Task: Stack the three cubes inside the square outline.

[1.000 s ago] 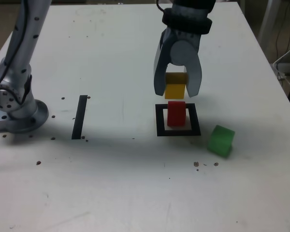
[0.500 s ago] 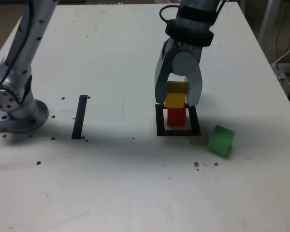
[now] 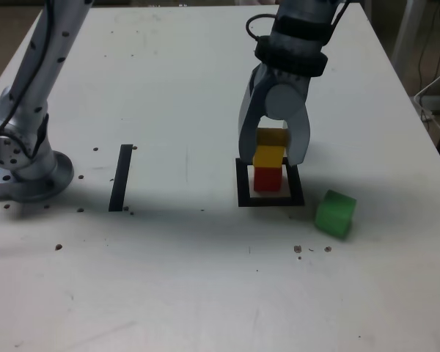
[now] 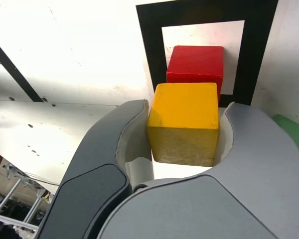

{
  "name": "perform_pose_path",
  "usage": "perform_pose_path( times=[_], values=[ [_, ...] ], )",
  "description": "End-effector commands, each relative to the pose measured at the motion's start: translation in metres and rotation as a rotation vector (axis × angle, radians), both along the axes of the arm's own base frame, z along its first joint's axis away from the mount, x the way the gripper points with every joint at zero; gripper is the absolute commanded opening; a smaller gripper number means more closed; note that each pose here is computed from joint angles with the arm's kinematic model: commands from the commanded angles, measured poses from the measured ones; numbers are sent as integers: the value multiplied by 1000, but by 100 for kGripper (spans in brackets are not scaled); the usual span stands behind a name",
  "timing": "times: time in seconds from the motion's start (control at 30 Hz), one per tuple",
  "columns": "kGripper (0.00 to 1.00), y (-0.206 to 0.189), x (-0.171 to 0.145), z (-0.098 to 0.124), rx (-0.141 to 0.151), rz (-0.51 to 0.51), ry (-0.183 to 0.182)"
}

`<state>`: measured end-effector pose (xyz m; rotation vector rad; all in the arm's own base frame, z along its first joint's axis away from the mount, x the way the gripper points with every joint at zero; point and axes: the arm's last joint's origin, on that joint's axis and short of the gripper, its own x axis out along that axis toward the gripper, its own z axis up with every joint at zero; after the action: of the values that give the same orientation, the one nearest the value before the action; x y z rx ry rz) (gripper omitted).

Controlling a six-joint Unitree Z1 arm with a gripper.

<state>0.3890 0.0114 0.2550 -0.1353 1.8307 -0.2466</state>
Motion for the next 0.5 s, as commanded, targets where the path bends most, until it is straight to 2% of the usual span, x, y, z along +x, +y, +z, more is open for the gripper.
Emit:
perform_pose_path(
  times=[0.0,0.13,0.47],
  values=[
    [31,-1,1,-2,-3,-2,-1],
    [41,-1,1,-3,-6,-1,0],
    [83,-1,0,-10,-15,-3,6]
  ],
)
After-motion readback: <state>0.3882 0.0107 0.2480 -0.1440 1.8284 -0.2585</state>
